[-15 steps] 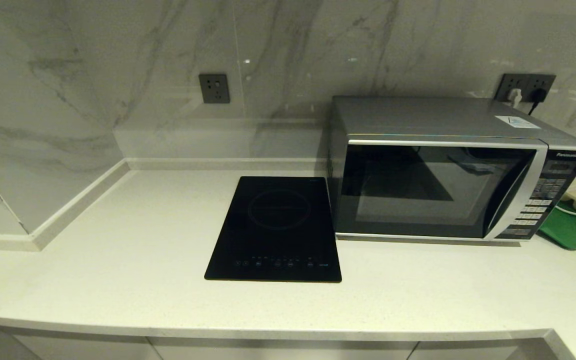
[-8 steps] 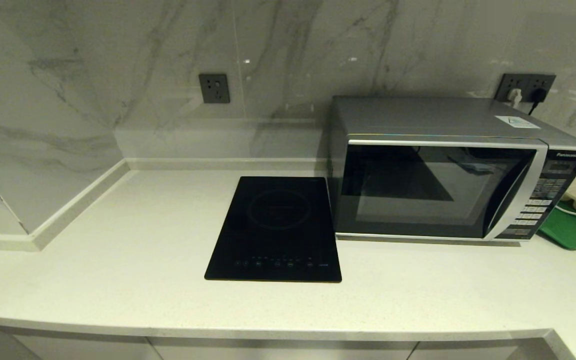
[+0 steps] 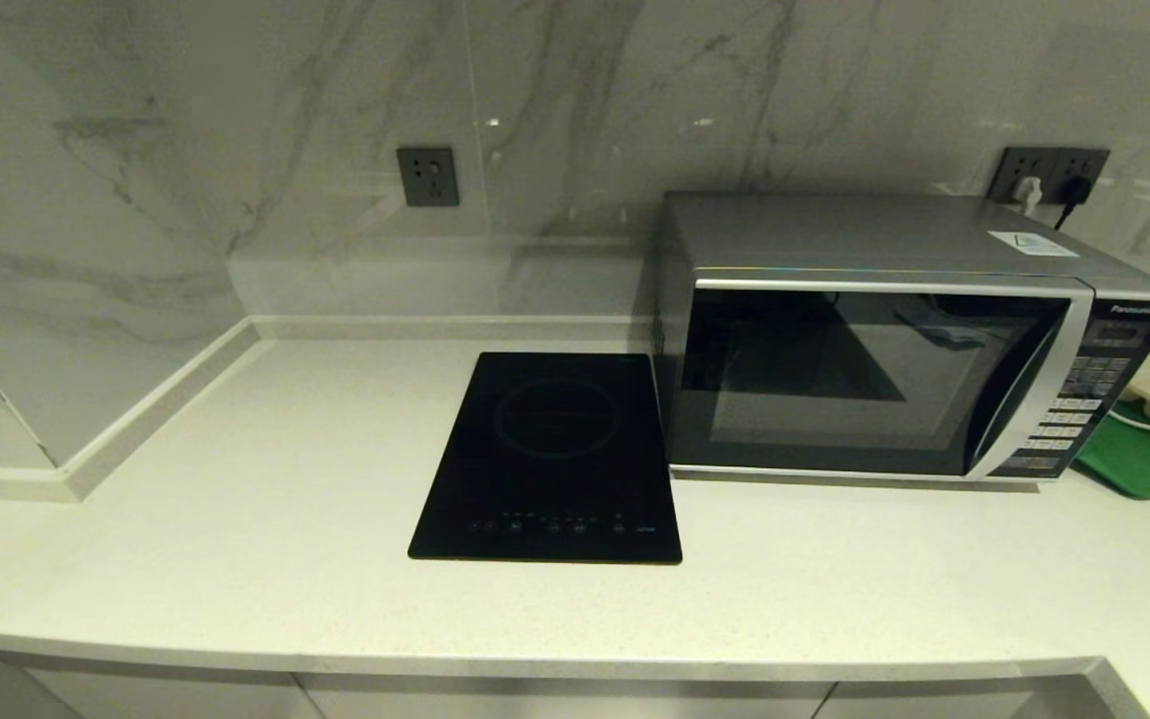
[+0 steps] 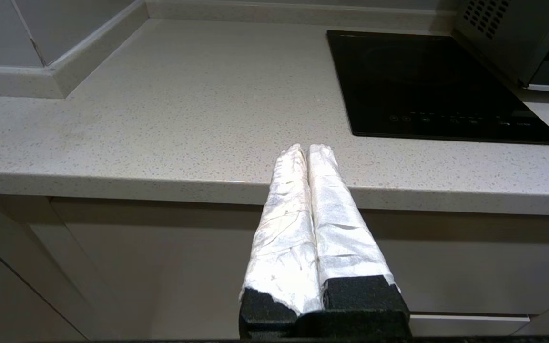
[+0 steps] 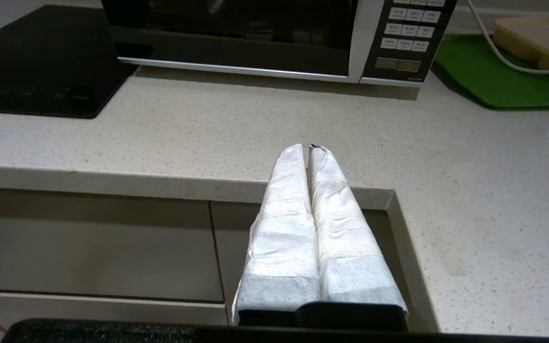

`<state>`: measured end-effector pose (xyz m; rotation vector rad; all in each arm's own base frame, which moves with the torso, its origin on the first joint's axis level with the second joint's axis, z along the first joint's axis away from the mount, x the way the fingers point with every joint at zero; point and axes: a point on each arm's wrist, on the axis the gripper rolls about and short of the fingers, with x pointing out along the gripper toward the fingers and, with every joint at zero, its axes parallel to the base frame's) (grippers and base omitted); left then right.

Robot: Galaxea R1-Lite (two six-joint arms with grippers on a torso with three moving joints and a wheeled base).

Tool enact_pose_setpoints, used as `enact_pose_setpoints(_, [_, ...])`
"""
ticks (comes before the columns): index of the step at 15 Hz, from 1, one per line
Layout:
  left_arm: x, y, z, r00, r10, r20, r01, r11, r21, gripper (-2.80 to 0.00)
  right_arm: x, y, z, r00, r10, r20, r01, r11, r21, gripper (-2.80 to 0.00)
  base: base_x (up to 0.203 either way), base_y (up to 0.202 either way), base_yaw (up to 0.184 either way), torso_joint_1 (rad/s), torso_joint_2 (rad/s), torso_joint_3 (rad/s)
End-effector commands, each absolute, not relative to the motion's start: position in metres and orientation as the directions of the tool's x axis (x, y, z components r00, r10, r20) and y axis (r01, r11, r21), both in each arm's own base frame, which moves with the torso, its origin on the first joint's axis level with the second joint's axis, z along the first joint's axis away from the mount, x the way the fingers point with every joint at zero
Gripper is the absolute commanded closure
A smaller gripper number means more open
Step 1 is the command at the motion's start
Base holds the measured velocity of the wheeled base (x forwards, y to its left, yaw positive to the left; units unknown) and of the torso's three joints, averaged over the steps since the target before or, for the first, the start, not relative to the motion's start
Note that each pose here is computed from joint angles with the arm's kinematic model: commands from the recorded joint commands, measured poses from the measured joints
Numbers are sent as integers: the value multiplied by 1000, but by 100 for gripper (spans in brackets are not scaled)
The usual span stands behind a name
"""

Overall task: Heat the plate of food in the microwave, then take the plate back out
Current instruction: Open the microwave oven

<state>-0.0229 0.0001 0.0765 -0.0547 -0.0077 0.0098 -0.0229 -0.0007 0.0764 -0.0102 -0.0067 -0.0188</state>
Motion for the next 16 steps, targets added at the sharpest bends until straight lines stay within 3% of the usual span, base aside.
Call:
enact_pose_setpoints(1, [-23,0,77,1000,11,8,-10,998,-55,0,-23,-1,76,1000,-18,5,18,1000,-14,0,0,0,0,0,0,0])
enact_pose_setpoints(16, [-23,0,77,1000,11,8,-10,998,-55,0,-24,-1,82,999,-25,22,25,999,26,0,0,0,0,0,0,0])
